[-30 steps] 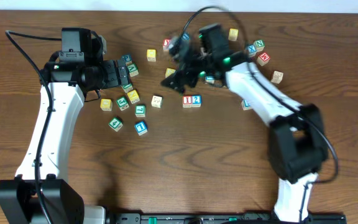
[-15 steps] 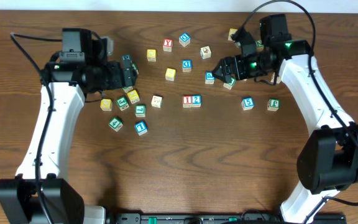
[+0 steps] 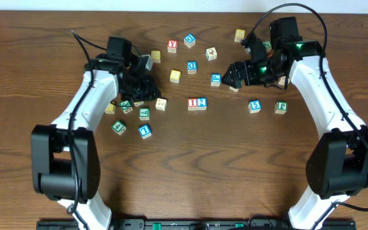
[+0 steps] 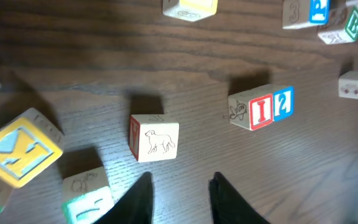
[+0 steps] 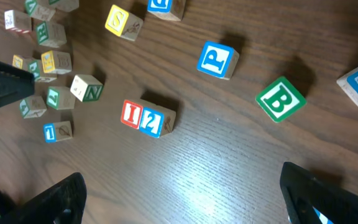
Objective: Spell out AI2
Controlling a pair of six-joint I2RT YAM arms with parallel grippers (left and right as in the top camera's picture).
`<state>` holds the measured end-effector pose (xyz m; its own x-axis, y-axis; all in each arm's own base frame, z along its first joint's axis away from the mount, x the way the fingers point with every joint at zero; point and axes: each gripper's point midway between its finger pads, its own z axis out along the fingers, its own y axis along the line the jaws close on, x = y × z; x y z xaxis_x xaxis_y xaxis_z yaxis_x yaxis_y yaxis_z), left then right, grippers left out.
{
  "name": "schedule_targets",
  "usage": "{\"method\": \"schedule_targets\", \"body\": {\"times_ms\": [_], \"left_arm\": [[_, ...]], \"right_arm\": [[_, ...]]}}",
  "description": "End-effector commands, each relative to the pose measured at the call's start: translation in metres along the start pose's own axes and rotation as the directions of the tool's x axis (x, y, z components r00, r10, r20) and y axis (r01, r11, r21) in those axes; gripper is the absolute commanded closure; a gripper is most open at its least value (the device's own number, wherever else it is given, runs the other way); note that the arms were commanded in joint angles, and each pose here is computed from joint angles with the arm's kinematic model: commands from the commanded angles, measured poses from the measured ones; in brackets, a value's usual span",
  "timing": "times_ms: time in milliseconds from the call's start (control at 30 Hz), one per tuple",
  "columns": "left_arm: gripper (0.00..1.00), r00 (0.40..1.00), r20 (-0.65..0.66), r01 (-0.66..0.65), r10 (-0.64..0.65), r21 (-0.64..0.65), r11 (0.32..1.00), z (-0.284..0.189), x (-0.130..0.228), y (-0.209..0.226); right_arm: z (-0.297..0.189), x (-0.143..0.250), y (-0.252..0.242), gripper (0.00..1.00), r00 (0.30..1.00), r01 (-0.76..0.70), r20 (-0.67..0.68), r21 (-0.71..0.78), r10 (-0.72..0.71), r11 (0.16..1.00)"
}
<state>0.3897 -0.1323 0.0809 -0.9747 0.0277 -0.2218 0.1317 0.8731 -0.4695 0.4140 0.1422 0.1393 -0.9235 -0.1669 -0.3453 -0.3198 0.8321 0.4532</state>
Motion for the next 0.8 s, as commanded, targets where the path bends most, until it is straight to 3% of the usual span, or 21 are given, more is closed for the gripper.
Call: {"method": "schedule_targets", "body": {"times_ms": [0, 133, 767], "left_arm": [[0.60, 1.000, -0.025, 0.011, -0.011, 0.007, 1.000, 0.010, 0.004, 0.004], [0.55, 0.998, -0.057, 0.024, -0.024, 0.002, 1.000, 0.023, 0.008, 0.008], [0.55, 0.995, -0.093, 0.016, -0.023, -0.076, 0.997, 0.053, 0.013, 0.028]], "right_arm": [[-0.009, -0.001, 0.004, 0.06, 1.000, 0.023, 0.014, -0.001, -0.023, 1.000], [-0.009, 0.001, 0.004, 0.05, 0.999, 0.045, 0.007, -0.001, -0.045, 0.999], [-0.009, 0.003, 0.005, 0.03, 0.999, 0.044, -0.001, -0.002, -0.044, 0.999]]}}
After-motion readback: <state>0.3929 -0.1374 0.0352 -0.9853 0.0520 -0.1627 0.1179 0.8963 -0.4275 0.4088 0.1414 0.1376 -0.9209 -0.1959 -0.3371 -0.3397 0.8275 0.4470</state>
